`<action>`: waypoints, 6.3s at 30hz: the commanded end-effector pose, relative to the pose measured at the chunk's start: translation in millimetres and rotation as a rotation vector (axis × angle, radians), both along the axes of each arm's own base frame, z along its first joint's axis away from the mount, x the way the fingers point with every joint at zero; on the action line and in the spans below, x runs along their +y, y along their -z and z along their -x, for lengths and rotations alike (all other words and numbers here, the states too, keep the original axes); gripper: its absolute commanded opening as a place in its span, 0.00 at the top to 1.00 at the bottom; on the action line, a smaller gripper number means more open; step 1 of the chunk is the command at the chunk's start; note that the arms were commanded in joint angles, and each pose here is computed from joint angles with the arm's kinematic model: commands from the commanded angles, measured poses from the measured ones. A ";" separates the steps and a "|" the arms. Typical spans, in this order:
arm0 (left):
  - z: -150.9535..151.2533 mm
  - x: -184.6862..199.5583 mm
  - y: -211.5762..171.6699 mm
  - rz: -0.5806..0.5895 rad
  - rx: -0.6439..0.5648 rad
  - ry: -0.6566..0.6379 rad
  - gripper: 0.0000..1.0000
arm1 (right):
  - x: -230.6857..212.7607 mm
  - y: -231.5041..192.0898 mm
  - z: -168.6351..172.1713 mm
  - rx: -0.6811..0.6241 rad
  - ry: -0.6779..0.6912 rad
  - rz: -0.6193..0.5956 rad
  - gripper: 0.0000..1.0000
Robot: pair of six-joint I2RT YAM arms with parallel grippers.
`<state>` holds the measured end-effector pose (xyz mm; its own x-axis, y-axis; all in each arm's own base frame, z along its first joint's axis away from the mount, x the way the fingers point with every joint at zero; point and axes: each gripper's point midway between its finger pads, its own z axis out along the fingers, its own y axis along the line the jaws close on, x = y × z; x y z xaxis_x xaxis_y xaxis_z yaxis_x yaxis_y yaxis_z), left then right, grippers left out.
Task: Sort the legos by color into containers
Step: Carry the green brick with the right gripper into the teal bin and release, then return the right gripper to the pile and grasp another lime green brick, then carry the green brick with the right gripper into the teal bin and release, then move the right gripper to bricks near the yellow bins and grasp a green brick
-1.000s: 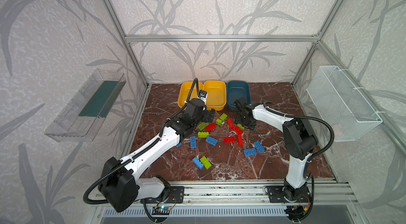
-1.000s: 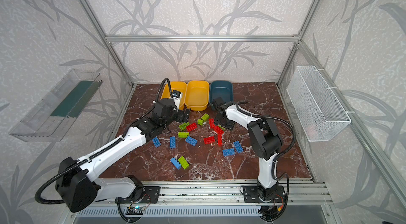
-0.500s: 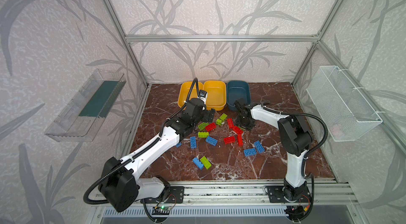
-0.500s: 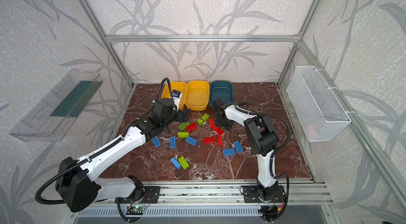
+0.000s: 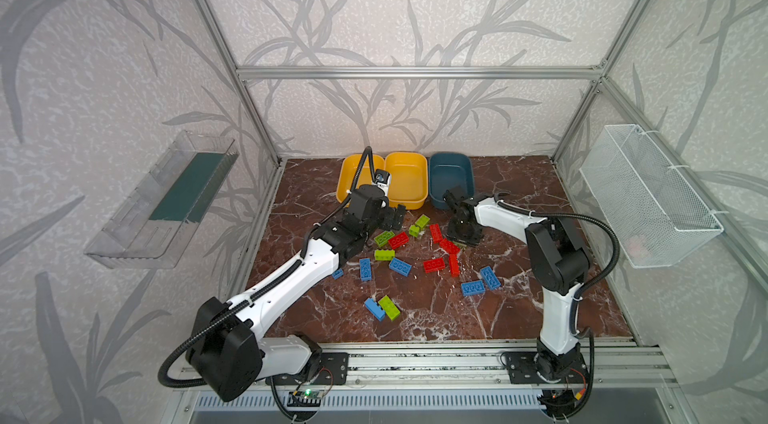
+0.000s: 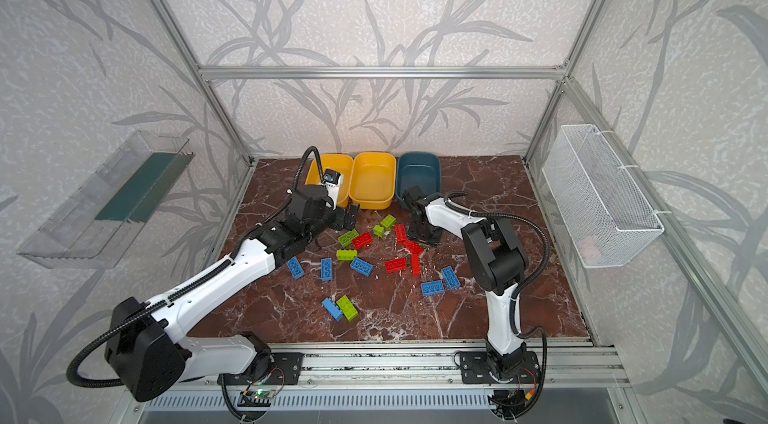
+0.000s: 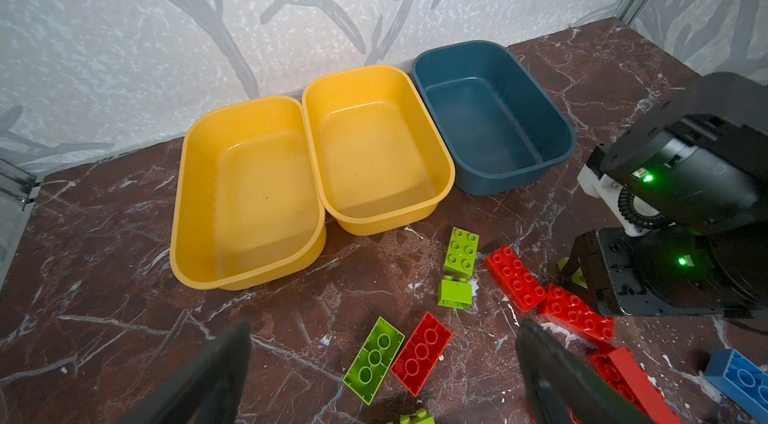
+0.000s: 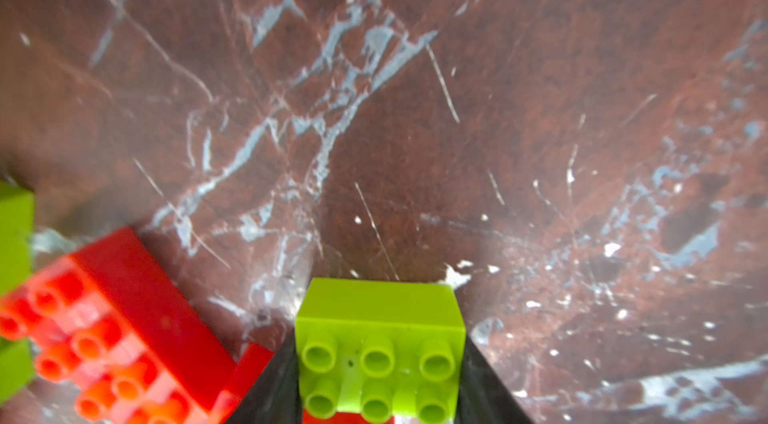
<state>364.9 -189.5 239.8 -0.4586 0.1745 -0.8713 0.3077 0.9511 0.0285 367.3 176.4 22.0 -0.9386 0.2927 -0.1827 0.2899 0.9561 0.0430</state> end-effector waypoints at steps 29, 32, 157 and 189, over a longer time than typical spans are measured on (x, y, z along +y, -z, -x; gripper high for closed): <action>-34.4 -5.6 -14.0 -0.036 0.040 -0.038 0.01 | 15.3 -96.3 -157.0 -0.226 -0.191 0.058 0.60; -36.2 -1.9 -11.6 -0.060 0.050 -0.050 0.01 | 14.4 -84.5 -173.9 -0.228 -0.208 0.061 0.59; -27.7 -4.5 -1.9 0.040 0.070 -0.007 0.02 | 25.1 -97.7 -206.9 -0.472 -0.106 -0.096 0.65; 2.6 16.6 0.7 0.058 0.036 -0.019 0.01 | 90.4 -148.9 -105.6 -0.390 -0.357 -0.210 0.36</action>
